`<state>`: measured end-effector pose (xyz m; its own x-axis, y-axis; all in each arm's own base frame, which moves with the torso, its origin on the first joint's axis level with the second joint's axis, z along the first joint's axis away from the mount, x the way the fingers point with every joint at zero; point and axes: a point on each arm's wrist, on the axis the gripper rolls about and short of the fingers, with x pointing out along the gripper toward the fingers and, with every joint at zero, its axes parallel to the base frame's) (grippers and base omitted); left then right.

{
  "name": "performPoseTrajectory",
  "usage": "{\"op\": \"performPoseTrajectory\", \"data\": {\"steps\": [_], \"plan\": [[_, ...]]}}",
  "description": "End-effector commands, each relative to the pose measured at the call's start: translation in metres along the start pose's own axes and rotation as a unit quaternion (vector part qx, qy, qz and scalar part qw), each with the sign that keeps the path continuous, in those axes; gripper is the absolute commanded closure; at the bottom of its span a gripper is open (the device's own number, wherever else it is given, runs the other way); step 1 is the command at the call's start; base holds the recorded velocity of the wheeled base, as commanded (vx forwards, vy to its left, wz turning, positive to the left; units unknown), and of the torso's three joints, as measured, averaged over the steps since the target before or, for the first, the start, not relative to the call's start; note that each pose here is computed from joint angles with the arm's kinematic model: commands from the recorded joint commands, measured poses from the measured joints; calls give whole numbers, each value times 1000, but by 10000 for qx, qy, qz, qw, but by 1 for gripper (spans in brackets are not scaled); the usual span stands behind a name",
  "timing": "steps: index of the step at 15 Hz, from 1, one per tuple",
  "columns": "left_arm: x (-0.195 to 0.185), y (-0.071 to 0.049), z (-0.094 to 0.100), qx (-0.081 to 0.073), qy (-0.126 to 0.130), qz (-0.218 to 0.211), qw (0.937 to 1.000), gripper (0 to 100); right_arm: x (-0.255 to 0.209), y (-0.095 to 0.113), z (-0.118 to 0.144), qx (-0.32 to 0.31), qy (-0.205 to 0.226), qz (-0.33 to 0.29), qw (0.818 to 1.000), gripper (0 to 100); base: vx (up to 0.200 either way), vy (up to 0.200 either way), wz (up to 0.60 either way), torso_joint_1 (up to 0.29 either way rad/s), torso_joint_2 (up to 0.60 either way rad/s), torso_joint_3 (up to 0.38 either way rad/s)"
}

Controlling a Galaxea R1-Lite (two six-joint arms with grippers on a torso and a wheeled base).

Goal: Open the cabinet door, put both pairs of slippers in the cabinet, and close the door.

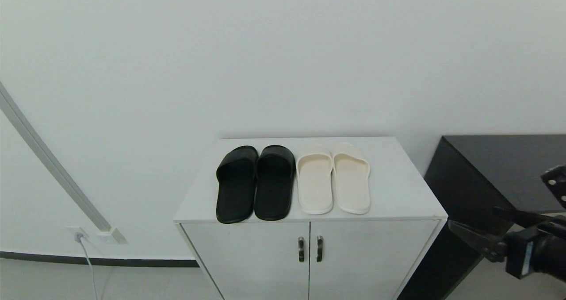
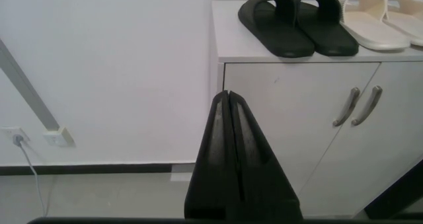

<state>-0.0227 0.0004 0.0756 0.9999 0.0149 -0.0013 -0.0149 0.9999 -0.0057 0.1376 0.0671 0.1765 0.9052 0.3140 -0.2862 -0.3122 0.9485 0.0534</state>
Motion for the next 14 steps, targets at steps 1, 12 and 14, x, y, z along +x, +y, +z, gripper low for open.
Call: {"op": "performPoseTrajectory", "data": {"steps": [1, 12, 14], "plan": [[0, 0, 0, -10, 1, 2, 10000, 100, 43, 30, 0, -82, 369, 104, 9992, 0, 0, 0, 0, 0, 0, 0], [0, 0, 0, -2, 1, 2, 10000, 100, 147, 99, 10, 304, 328, -170, 9989, 0, 0, 0, 0, 0, 0, 0], [0, 0, 0, -2, -6, 2, 10000, 100, 154, 112, 21, 312, 133, -149, 9993, 0, 0, 0, 0, 0, 0, 0]]}}
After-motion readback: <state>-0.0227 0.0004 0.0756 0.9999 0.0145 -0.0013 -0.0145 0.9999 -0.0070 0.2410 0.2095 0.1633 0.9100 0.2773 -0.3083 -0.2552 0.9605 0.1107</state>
